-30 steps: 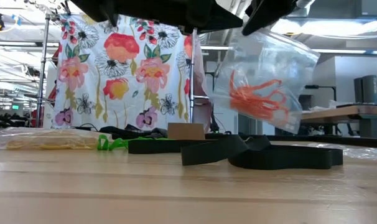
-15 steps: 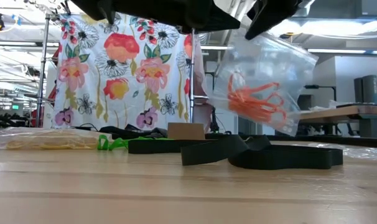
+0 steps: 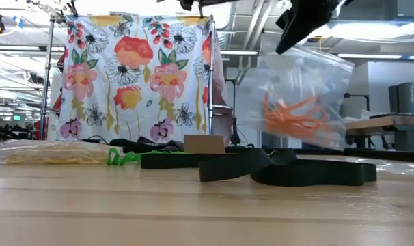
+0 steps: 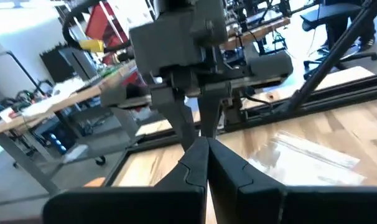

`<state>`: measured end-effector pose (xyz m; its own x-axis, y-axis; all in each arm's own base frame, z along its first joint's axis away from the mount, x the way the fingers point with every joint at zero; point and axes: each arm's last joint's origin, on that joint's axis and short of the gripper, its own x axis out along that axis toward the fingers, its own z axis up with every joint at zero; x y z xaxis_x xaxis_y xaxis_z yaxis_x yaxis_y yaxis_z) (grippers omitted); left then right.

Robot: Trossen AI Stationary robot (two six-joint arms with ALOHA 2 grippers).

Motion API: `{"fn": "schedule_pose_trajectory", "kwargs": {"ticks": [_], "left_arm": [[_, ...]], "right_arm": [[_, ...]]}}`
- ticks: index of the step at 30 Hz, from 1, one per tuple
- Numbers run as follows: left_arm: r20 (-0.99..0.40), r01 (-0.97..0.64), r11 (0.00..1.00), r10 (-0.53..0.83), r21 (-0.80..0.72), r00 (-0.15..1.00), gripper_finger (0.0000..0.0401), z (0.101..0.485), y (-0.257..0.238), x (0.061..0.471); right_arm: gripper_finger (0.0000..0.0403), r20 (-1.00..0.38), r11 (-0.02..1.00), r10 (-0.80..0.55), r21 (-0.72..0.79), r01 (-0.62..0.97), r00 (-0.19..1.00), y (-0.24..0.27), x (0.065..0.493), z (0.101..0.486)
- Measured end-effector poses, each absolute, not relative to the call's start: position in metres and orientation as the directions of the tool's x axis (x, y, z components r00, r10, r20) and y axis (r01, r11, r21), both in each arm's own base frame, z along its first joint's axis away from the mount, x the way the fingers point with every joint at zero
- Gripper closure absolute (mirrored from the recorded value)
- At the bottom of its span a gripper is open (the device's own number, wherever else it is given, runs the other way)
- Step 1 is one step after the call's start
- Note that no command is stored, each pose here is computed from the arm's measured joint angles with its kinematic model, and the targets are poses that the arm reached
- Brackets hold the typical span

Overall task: Sort rubber bands
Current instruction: Close the transparent zip bag

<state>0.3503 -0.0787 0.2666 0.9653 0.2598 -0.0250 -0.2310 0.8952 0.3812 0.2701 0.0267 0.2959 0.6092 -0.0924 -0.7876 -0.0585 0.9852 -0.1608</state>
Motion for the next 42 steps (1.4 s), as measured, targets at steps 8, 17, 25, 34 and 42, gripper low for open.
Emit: {"fn": "schedule_pose_trajectory", "kwargs": {"ticks": [8,17,25,34,42], "left_arm": [[-0.114,-0.184,0.900,0.247,0.396,0.962,0.0399,0.258,-0.068,0.352],[-0.153,-0.132,0.927,0.196,0.352,0.969,0.0256,0.247,-0.057,0.359],[-0.083,-0.185,0.922,0.225,0.340,0.971,0.0140,0.220,-0.045,0.385],[-0.047,-0.201,0.936,0.223,0.289,0.974,0.0134,0.225,-0.045,0.388],[-0.050,-0.201,0.939,0.223,0.277,0.973,0.0145,0.225,-0.045,0.388]], "right_arm": [[0.0378,-0.782,0.985,-0.091,-0.160,-0.057,0.617,0.027,0.271,0.297],[0.0378,-0.780,0.985,-0.091,-0.160,-0.057,0.619,0.027,0.271,0.297],[0.0378,-0.774,0.986,-0.090,-0.159,-0.055,0.627,0.027,0.272,0.298],[0.0378,-0.776,0.985,-0.089,-0.162,-0.061,0.624,0.027,0.271,0.298],[0.0378,-0.768,0.985,-0.088,-0.163,-0.061,0.635,0.027,0.272,0.299]]}}
